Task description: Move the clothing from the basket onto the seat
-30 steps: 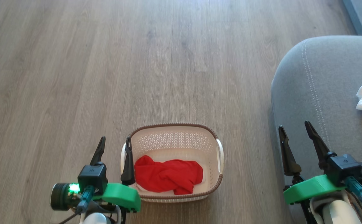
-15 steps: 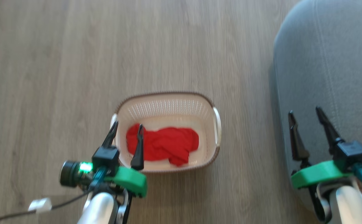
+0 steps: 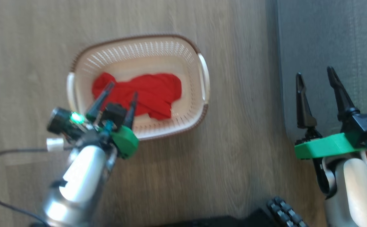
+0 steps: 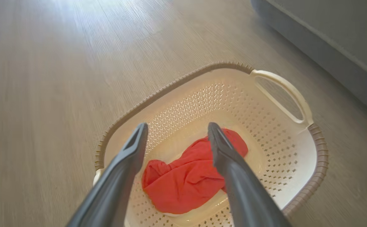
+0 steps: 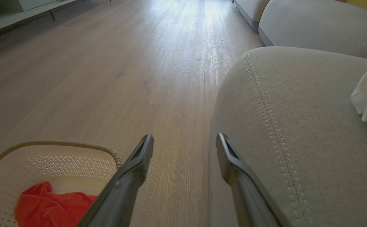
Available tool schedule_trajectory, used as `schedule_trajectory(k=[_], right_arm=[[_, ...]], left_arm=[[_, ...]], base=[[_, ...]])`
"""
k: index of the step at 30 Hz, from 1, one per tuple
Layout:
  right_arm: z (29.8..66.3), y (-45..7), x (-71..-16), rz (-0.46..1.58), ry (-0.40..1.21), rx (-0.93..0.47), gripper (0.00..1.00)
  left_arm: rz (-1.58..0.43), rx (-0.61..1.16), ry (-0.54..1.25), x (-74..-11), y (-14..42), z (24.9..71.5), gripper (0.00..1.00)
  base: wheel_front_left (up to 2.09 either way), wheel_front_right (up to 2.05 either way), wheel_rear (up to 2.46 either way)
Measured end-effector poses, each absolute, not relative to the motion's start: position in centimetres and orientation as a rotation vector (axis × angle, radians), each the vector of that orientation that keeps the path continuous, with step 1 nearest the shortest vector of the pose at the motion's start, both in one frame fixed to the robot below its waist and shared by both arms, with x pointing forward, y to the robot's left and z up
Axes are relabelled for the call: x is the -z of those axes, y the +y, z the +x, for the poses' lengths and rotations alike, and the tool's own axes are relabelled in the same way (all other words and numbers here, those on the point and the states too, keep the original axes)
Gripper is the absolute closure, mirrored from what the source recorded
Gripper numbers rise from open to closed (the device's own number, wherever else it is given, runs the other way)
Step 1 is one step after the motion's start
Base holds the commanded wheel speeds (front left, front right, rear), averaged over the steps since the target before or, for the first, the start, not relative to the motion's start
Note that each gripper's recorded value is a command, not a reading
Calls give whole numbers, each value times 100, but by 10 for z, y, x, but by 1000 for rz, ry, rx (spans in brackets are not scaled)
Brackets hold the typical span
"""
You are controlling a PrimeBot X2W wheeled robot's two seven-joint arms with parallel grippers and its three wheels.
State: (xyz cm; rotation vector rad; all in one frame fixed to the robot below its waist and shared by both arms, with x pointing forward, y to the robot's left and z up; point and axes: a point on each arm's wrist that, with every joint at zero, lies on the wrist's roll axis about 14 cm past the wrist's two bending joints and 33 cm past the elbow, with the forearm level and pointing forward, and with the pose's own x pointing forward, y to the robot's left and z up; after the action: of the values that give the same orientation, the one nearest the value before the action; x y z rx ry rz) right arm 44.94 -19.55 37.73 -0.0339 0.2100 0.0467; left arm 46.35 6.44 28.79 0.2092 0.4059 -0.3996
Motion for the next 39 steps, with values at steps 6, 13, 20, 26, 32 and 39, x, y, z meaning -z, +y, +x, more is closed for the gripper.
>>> schedule_trajectory(k=[6,13,20,26,32,39], right_arm=[[446,-214,-343,-30,293,6,0],[435,-228,-320,-11,365,51,0],[422,-235,-294,-10,447,75,0],[418,-242,-288,-22,468,98,0],[417,-243,-286,-21,474,102,0],[415,-241,-282,-29,481,93,0]], left_arm=[[329,578,518,-217,57,475,0],[404,794,615,-154,27,467,0],[489,974,650,-108,4,477,0],[586,1094,744,-72,4,460,0],[653,1079,800,-60,15,467,0],[696,1010,960,-46,34,463,0]], base=[[0,0,0],[0,0,0],[0,0,0],[0,0,0],[0,0,0],[0,0,0]])
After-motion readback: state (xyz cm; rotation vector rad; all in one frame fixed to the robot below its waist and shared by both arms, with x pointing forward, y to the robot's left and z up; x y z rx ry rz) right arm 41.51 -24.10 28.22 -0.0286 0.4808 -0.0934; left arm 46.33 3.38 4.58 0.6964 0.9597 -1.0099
